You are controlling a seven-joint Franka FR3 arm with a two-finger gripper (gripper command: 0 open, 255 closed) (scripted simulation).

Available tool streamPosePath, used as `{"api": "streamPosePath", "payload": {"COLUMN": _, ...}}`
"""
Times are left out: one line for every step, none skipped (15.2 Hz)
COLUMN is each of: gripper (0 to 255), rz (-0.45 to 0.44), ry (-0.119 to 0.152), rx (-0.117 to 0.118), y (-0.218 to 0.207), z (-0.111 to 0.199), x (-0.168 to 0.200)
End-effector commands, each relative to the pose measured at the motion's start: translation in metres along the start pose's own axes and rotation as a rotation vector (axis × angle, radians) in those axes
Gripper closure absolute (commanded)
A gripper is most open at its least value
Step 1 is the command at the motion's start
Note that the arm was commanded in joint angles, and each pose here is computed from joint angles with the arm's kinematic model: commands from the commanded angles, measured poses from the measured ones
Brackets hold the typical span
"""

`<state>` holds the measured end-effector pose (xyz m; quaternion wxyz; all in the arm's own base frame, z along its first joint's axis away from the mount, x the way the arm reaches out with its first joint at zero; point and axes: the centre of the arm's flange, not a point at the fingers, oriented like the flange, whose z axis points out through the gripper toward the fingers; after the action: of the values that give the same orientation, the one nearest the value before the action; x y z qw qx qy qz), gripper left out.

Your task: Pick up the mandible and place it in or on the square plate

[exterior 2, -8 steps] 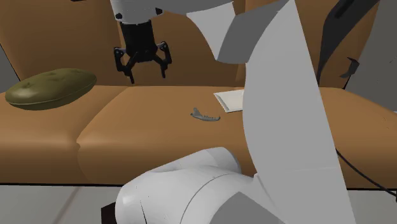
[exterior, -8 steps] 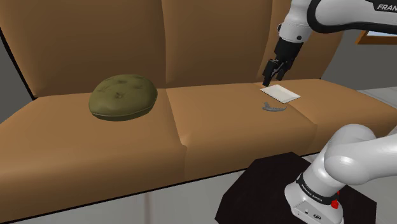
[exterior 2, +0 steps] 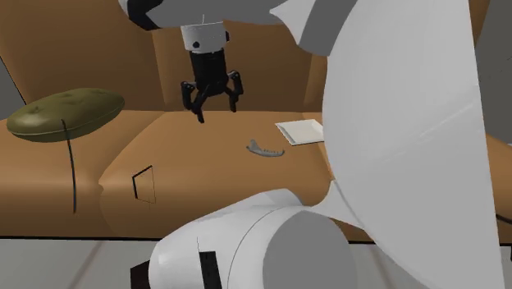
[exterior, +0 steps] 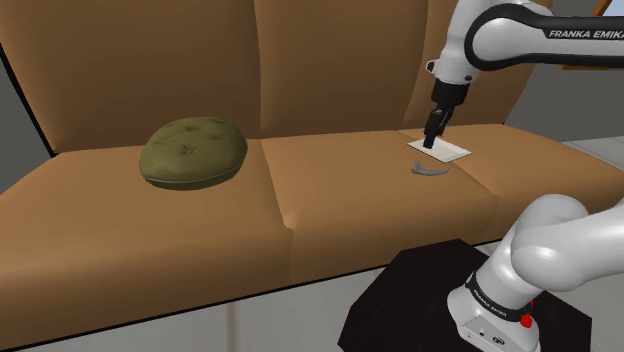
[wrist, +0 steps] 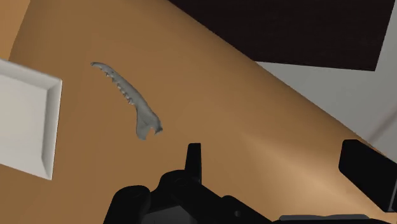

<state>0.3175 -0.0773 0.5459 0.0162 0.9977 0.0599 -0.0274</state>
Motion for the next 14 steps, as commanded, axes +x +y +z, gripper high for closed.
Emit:
{"api": "streamPosePath", "payload": {"gripper": 0, "rz": -0.091, "ry": -0.038, "rx": 0.002, "y": 0.02, "z": 0.02, "x": 0.003}}
{"api": "streamPosePath", "payload": {"gripper": 0, "rz": -0.133, "ry": -0.057, "rx": 0.003, "y": 0.03, "z": 0.029, "x": 0.005}}
{"api": "streamPosePath", "payload": {"gripper": 0, "rz": -0.174, "ry": -0.076, "rx": 0.003, "y": 0.039, "z": 0.038, "x": 0.008}}
{"api": "streamPosePath", "payload": {"gripper": 0, "rz": -0.216, "ry": -0.095, "rx": 0.004, "y": 0.049, "z": 0.047, "x": 0.011}}
{"api": "streamPosePath", "payload": {"gripper": 0, "rz": -0.258, "ry": -0.113, "rx": 0.005, "y": 0.058, "z": 0.056, "x": 0.014}}
{"api": "streamPosePath", "payload": {"gripper": 0, "rz": -0.3, "ry": -0.132, "rx": 0.006, "y": 0.067, "z": 0.065, "x": 0.017}}
{"api": "streamPosePath", "payload": {"gripper": 0, "rz": -0.342, "ry": -0.151, "rx": 0.007, "y": 0.076, "z": 0.074, "x": 0.02}}
{"api": "streamPosePath", "payload": {"gripper": 0, "rz": -0.383, "ry": -0.17, "rx": 0.007, "y": 0.085, "z": 0.083, "x": 0.024}}
{"api": "streamPosePath", "payload": {"gripper": 0, "rz": -0.425, "ry": -0.188, "rx": 0.008, "y": 0.094, "z": 0.093, "x": 0.028}}
{"api": "streamPosePath", "payload": {"gripper": 0, "rz": -0.467, "ry": -0.207, "rx": 0.009, "y": 0.102, "z": 0.102, "x": 0.032}}
{"api": "streamPosePath", "payload": {"gripper": 0, "rz": -0.509, "ry": -0.226, "rx": 0.01, "y": 0.111, "z": 0.112, "x": 0.036}}
{"api": "streamPosePath", "payload": {"gripper": 0, "rz": -0.551, "ry": -0.244, "rx": 0.011, "y": 0.119, "z": 0.122, "x": 0.04}}
{"api": "streamPosePath", "payload": {"gripper": 0, "rz": -0.592, "ry": -0.263, "rx": 0.012, "y": 0.127, "z": 0.131, "x": 0.045}}
{"api": "streamPosePath", "payload": {"gripper": 0, "rz": -0.626, "ry": -0.278, "rx": 0.012, "y": 0.133, "z": 0.139, "x": 0.049}}
